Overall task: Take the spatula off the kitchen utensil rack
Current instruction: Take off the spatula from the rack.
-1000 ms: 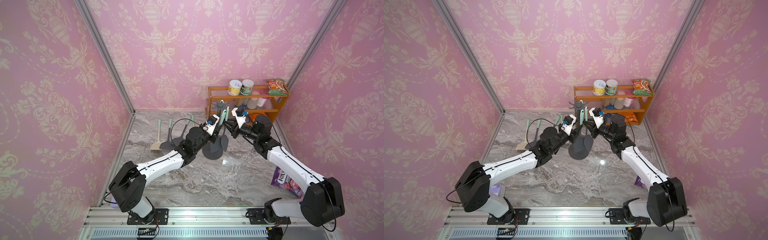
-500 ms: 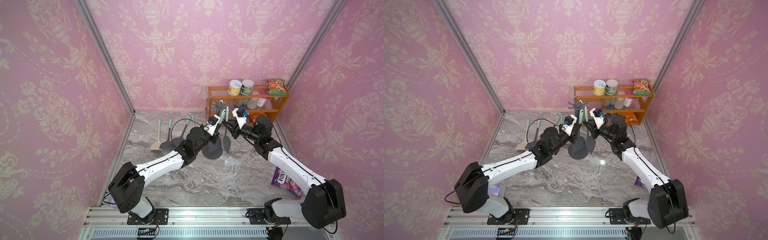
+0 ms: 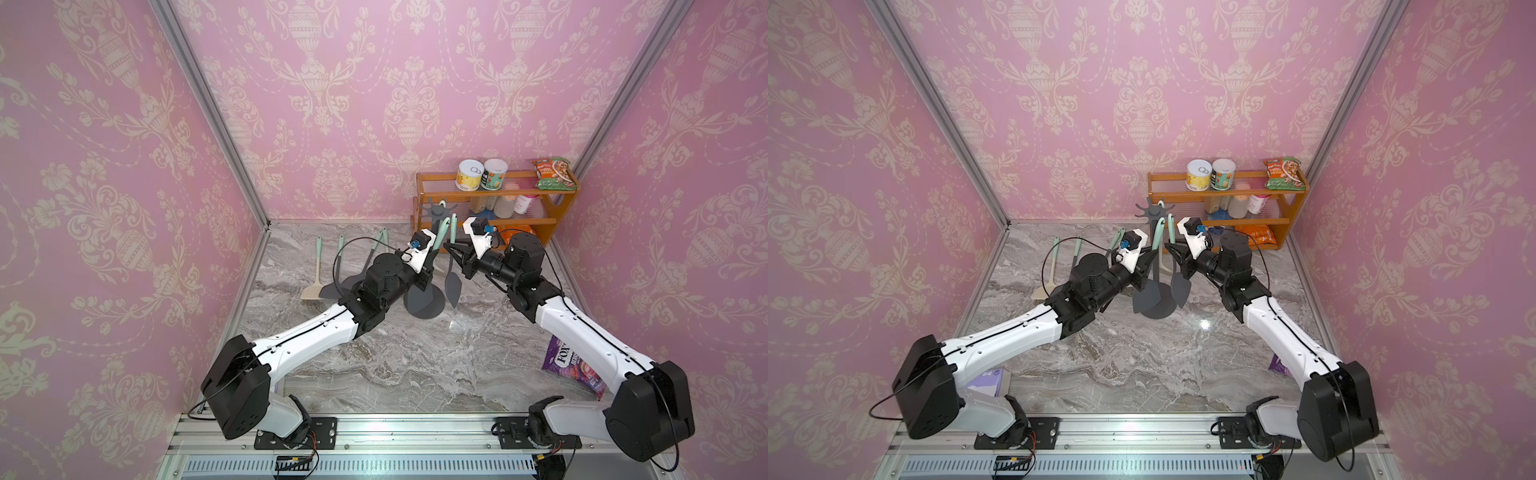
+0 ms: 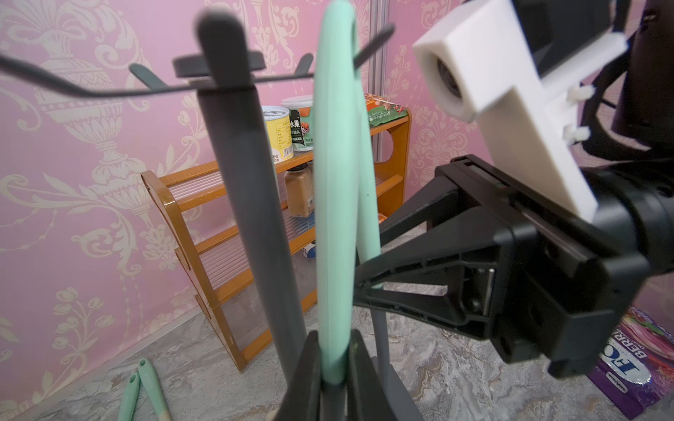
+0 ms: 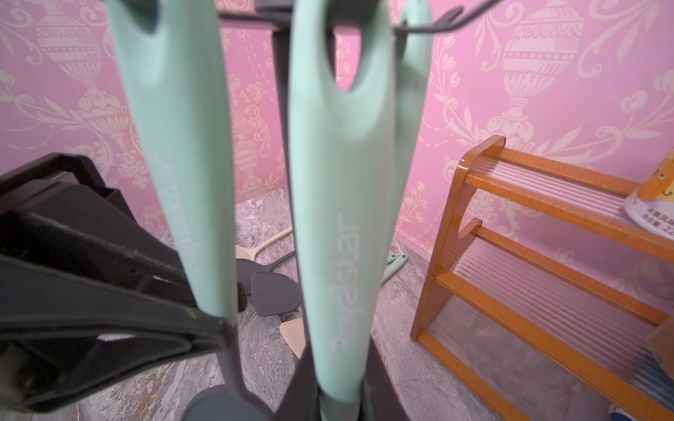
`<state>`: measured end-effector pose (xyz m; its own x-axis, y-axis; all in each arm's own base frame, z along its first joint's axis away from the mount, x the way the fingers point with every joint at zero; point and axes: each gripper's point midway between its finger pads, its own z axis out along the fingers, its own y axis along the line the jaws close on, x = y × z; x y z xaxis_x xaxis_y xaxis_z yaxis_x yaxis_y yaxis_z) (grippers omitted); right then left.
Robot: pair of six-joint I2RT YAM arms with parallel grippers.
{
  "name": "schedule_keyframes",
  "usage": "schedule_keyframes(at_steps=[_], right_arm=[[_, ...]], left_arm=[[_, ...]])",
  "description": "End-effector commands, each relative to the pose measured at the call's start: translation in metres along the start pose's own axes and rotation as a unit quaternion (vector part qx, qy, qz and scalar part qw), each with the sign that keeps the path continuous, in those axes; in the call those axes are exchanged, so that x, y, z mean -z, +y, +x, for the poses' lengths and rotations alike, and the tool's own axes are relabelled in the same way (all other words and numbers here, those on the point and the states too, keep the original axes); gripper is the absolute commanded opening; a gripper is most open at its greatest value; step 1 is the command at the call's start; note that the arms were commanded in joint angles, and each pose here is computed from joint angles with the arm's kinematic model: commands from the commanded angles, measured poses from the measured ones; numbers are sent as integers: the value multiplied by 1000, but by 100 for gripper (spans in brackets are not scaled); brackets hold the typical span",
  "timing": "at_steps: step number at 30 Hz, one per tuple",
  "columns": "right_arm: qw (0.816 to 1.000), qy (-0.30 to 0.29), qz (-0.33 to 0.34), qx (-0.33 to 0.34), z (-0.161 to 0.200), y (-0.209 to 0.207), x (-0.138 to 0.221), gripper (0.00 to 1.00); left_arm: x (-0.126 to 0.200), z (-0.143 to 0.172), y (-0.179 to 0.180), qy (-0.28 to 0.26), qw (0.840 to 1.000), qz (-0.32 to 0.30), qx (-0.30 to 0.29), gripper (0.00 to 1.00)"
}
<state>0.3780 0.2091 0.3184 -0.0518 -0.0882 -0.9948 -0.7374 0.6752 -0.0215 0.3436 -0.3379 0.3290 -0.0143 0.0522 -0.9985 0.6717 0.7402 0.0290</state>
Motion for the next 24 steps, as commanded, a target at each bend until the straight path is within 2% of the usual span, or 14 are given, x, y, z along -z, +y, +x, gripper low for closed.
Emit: schedule_keyframes(at_steps=[1,9,15,24], right_arm=[[1000,1,19,8,-5,-1,4,0],[999,10,31,11,-1,-5,-2,0],[999,14,37,13,1,-6,-5,0],[999,7,47,14,-1,-8,-8,0]], left_arm=[[20,-49,-3,-64,997,22,32,4],[29,-36,-9,-46,995,44,76,4],[37,-33,-12,-54,990,59,112,5],[26,-30,-18,-71,978,87,177,4]])
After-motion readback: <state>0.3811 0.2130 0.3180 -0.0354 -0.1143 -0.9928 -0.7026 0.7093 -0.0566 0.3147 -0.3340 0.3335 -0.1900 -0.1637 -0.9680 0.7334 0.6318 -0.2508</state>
